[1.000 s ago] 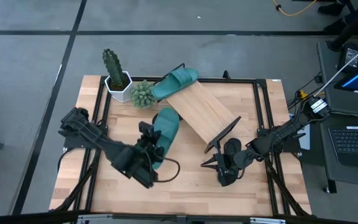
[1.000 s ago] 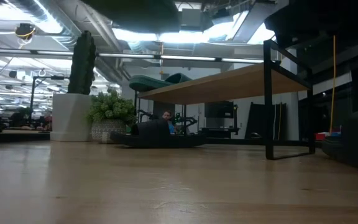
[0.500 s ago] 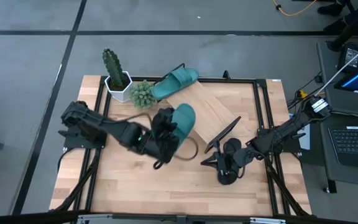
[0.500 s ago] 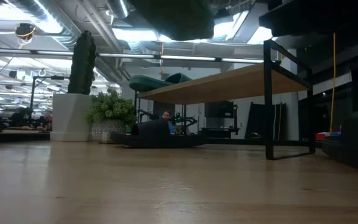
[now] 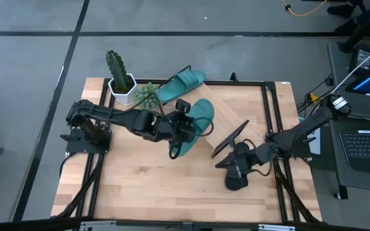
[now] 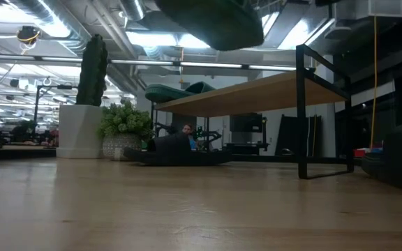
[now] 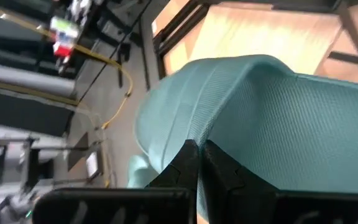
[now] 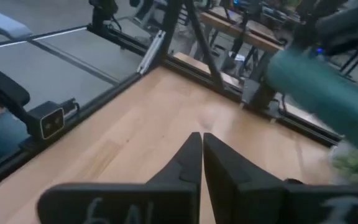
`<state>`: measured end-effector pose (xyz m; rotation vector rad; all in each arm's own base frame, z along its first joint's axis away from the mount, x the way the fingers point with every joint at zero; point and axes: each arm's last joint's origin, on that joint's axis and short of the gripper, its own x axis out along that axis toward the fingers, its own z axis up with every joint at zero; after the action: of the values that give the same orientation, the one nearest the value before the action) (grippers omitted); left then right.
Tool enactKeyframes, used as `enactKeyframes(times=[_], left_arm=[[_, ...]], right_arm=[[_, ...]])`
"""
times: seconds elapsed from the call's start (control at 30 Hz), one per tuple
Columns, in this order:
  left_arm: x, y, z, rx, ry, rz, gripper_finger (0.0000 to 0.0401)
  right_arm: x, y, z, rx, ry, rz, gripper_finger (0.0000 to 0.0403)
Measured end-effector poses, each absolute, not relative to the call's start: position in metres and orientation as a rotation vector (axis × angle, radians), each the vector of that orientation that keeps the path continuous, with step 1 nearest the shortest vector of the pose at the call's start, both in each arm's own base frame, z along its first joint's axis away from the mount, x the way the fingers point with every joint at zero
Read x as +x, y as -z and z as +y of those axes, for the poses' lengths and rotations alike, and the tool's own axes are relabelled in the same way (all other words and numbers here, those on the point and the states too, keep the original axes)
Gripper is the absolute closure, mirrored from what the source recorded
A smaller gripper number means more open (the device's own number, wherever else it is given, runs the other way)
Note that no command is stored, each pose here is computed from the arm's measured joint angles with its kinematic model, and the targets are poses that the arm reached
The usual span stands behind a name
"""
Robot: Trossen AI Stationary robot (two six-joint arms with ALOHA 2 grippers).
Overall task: Pick and place slides into the shelf
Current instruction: Put the green slides on the shelf
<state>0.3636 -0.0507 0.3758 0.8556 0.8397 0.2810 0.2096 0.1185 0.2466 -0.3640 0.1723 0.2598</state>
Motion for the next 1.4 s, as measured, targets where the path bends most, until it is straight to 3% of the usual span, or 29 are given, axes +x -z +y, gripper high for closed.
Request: enactKeyframes(times=[0.17,0.67,1.07,1.4], left_arm=[[0.371,-0.377,-0.026,0.836,-0.215,0.823,0.0401],[0.379,-0.380,0.036,0.796,-0.063,0.736,0.0401],[0.387,-0.331,0.071,0.830,-0.111,0.738,0.0401],[0.381,-0.332,0.106,0.809,-0.041,0.691,0.0401]], right_arm=[[0.196,-0.252,0.106,-0.393,-0.136,0.238,0.0384],[0.180,-0.263,0.089,-0.356,-0.092,0.265,0.0384],[0.180,-0.259,0.079,-0.350,-0.053,0.323,0.0384],[0.181,-0.259,0.076,-0.347,-0.034,0.327,0.0384]])
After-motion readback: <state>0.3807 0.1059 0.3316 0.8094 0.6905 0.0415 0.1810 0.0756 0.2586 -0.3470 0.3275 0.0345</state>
